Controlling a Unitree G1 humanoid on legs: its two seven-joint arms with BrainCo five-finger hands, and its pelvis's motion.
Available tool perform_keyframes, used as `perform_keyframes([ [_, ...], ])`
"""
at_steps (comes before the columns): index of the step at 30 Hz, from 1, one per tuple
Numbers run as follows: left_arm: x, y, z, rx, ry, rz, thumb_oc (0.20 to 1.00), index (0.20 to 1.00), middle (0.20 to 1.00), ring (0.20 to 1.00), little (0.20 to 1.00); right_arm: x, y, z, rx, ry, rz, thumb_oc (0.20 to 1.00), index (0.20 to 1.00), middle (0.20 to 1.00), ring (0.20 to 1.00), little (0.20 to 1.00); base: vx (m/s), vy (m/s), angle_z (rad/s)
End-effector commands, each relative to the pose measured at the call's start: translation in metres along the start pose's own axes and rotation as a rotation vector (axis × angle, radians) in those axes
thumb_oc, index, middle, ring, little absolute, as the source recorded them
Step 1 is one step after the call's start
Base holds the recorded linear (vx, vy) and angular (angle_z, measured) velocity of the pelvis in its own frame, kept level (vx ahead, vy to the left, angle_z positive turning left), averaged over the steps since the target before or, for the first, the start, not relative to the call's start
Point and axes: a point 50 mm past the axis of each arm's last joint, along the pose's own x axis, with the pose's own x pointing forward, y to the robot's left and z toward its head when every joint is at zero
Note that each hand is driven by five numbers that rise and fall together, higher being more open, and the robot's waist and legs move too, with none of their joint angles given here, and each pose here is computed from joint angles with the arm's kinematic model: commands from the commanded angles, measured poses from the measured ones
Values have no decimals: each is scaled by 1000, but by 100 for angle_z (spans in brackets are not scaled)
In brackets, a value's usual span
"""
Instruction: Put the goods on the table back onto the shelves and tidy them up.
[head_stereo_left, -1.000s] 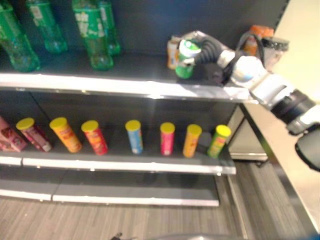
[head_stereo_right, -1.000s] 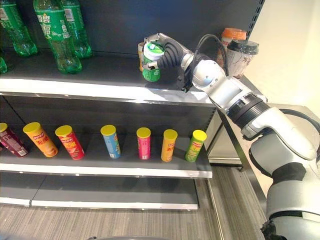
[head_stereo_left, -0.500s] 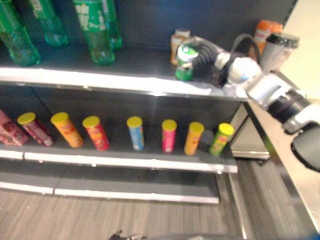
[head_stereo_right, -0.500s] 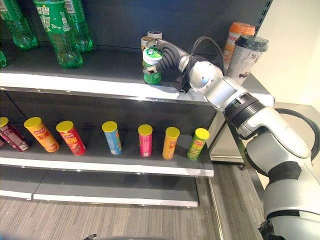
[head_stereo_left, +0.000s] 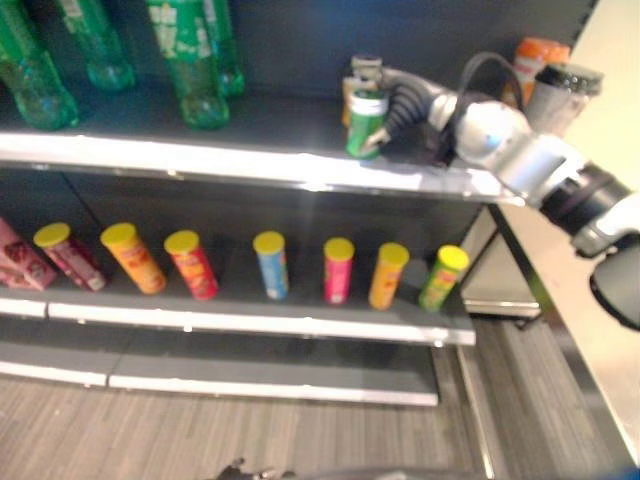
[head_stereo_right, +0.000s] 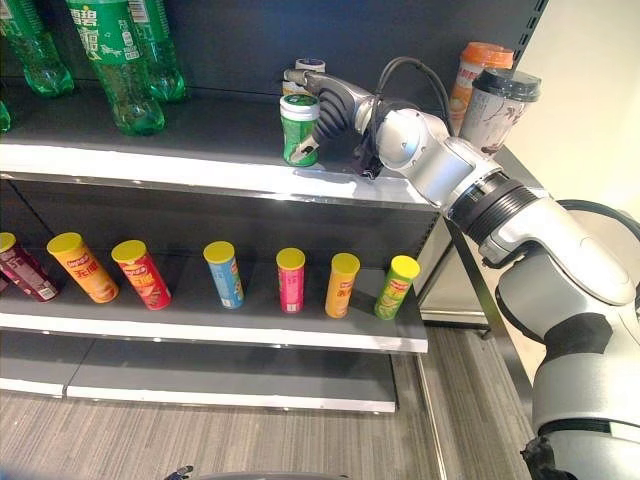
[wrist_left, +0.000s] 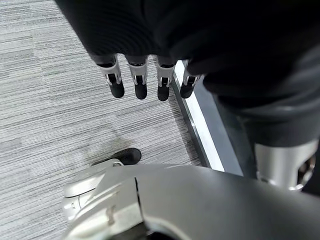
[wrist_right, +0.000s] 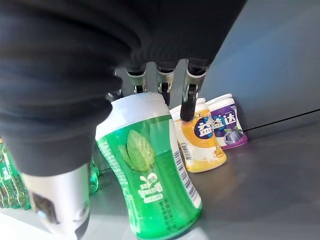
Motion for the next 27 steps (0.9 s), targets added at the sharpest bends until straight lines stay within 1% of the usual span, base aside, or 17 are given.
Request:
perform_keyframes([
  [1,2,15,4,37,-9,17,1000,1000,1000,1000,1000,-6,-61,5,-109,33,-159,1000,1000,1000,1000,1000,0,0,0],
  [6,1,15,4,28,-15,14,1000,1000,1000,1000,1000,-10,-67,5,-110,26,-185,1000,1000,1000,1000,1000,0,0,0],
  [10,1,14,4,15,-21,12,1000,1000,1000,1000,1000,-19,-79,6,-109,16,-249,1000,1000,1000,1000,1000,0,0,0],
  [11,1,12,3,2,-20,9,1000,1000,1000,1000,1000,-27,-86,1,-55,19,-321,1000,1000,1000,1000,1000,0,0,0],
  [14,0,11,2,-8,-17,6,1000,1000,1000,1000,1000,-31,-86,-1,6,11,-348,1000,1000,1000,1000,1000,-19,14,-6],
  [18,-3,-1,-14,32,40,1,1000,1000,1000,1000,1000,-32,-74,-3,138,-26,-376,1000,1000,1000,1000,1000,-26,-2,-12],
  [20,-2,1,-15,24,56,5,1000,1000,1000,1000,1000,-33,-65,-9,202,-11,-350,1000,1000,1000,1000,1000,-42,-2,-7],
  [21,-2,2,-16,16,60,6,1000,1000,1000,1000,1000,-34,-52,-16,300,0,-318,1000,1000,1000,1000,1000,-30,4,-3],
  [22,-2,2,-16,16,60,7,1000,1000,1000,1000,1000,-34,-52,-16,300,0,-318,1000,1000,1000,1000,1000,-21,7,-4],
  [27,-3,3,-19,25,66,5,1000,1000,1000,1000,1000,-38,-33,-21,499,-14,-240,1000,1000,1000,1000,1000,0,0,0],
])
